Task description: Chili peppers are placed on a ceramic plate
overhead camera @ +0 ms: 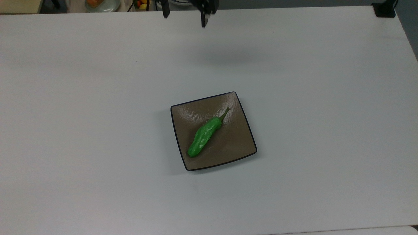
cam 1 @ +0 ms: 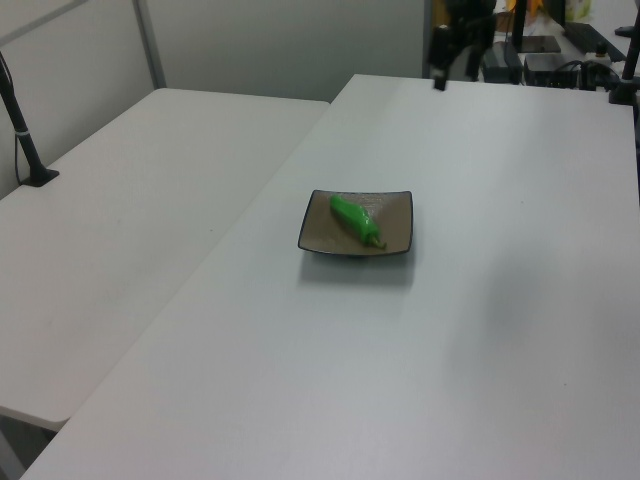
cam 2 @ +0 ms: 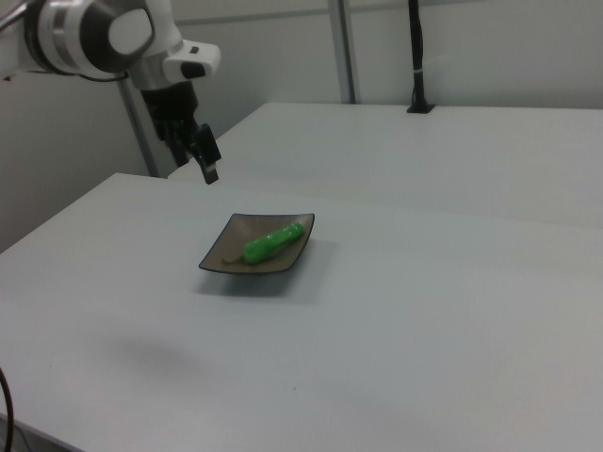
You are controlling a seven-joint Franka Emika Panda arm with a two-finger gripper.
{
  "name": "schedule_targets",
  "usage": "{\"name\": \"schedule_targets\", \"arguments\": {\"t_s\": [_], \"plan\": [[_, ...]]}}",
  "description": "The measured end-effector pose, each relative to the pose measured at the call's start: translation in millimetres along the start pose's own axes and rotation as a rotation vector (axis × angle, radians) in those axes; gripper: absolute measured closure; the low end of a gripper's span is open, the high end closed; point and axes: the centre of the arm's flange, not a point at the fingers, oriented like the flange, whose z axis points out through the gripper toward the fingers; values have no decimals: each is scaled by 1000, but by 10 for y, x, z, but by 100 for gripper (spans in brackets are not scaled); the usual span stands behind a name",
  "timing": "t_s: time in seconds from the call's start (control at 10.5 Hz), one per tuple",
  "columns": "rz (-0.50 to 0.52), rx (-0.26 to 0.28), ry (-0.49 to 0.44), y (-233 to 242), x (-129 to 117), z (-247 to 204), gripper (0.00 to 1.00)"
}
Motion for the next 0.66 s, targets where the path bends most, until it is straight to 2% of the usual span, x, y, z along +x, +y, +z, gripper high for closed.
{"name": "schedule_targets", "arguments": {"t_s": [0.19,0.38,0.47,0.66], "plan": [[-189,-10,-40,62,-149,-106,0],[-377,-12,-66,59,-158,14,0],[-435,-12,-73,44,-135,89,0],[-473,-2,-81,16,-108,164,0]]}}
